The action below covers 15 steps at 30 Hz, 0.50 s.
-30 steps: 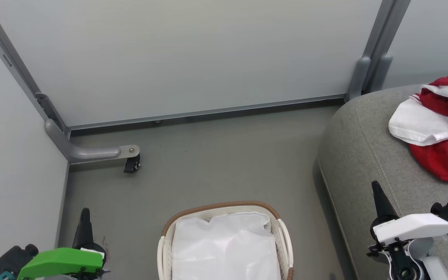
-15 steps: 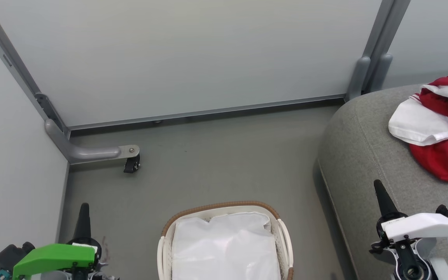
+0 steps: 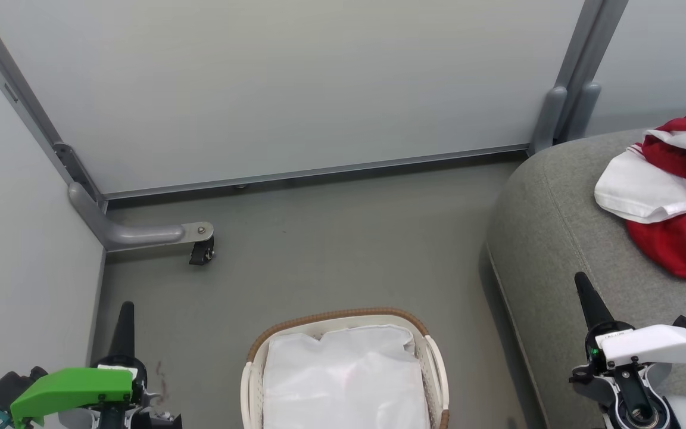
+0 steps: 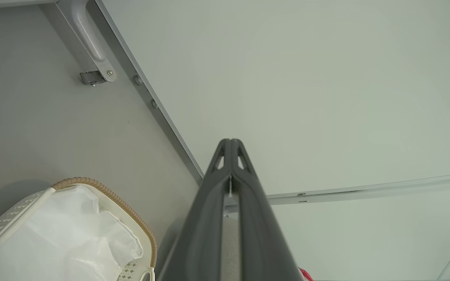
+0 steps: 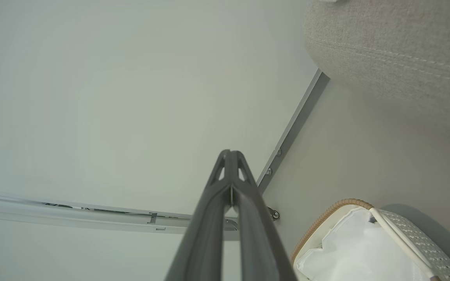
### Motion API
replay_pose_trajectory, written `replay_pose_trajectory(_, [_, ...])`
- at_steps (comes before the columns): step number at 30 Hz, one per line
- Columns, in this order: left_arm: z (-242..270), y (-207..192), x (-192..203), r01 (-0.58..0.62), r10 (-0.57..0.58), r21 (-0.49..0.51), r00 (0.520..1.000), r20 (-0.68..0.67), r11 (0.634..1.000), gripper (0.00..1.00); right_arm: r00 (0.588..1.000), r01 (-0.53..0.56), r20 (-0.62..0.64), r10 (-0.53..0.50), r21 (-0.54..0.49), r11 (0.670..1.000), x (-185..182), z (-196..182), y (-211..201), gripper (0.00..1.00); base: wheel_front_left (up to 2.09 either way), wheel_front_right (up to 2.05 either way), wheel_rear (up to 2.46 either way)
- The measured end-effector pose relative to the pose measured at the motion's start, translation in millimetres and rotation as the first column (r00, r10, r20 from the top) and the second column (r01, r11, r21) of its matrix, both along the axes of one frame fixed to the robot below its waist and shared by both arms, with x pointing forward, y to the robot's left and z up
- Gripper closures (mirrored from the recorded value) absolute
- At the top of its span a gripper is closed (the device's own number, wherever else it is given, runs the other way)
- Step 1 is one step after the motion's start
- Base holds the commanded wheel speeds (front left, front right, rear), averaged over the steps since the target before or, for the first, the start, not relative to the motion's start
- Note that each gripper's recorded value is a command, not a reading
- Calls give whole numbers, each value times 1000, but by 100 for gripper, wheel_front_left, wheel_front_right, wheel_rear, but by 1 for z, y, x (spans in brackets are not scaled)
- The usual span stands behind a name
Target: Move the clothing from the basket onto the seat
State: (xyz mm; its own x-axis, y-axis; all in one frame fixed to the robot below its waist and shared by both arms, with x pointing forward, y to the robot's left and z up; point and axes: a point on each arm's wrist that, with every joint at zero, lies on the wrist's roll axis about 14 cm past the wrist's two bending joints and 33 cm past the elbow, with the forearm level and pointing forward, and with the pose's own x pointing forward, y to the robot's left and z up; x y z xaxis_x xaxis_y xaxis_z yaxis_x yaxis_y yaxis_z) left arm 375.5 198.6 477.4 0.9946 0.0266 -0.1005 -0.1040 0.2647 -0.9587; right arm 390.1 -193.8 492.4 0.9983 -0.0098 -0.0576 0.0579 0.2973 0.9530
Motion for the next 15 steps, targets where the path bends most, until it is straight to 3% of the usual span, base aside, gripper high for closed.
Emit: replay_pose_trajectory(15, [9,0,5,4,-1,-109,1000,31,994,100,1000,-1,20,-2,121,993,0,6,-2,100,0,0,0])
